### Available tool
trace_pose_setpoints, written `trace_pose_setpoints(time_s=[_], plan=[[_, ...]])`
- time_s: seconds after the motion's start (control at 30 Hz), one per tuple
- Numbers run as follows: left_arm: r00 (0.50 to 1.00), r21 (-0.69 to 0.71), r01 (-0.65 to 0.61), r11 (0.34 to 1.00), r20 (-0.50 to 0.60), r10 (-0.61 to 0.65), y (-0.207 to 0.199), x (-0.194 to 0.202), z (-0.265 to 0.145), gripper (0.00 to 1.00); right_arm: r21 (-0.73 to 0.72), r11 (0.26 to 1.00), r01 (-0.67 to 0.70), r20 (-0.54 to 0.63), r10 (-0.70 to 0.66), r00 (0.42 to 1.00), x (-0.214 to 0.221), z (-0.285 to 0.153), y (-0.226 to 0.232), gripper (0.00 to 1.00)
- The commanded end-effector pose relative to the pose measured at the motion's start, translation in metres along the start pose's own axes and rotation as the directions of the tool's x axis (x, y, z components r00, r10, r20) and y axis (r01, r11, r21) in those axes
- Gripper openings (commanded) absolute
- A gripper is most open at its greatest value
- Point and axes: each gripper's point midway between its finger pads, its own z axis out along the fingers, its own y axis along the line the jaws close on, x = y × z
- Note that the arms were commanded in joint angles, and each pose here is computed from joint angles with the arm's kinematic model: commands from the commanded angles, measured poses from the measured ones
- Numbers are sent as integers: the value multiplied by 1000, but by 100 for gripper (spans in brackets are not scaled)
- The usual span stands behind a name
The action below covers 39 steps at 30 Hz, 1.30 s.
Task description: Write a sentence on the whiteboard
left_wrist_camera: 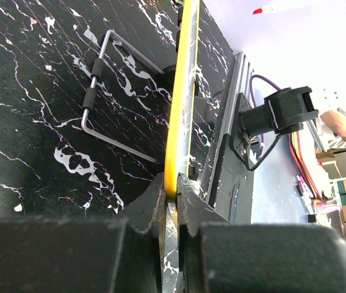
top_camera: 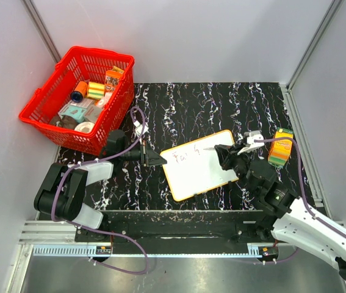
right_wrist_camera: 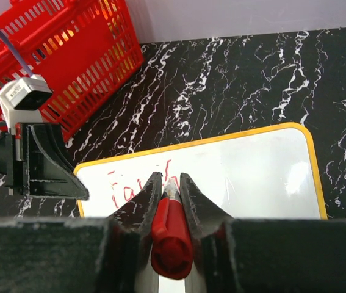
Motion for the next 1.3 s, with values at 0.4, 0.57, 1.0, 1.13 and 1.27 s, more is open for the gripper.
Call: trace_pose_setpoints(time_s=[0.4, 0.57, 1.0, 1.13, 1.27], plan=[[992, -2, -128, 992, -3, 128, 0, -1, 4, 0, -49, 998, 39, -33, -40, 999, -3, 10, 15, 0], [992, -2, -128, 992, -3, 128, 0, 0, 3, 0, -60, 997, 43, -41, -45, 998, -3, 12, 17, 0], [991, -7, -133, 991, 0, 133, 0, -1, 3, 0, -68, 997, 44, -46, -47, 998, -2, 9, 18, 0], [991, -7, -133, 991, 0, 133, 0, -1, 3, 0, -59, 997, 42, -50, -45, 998, -2, 9, 16, 0], [991, -7, -134, 991, 0, 134, 0, -1, 3, 0, -59, 997, 43, -53, -46, 998, -2, 9, 17, 0]])
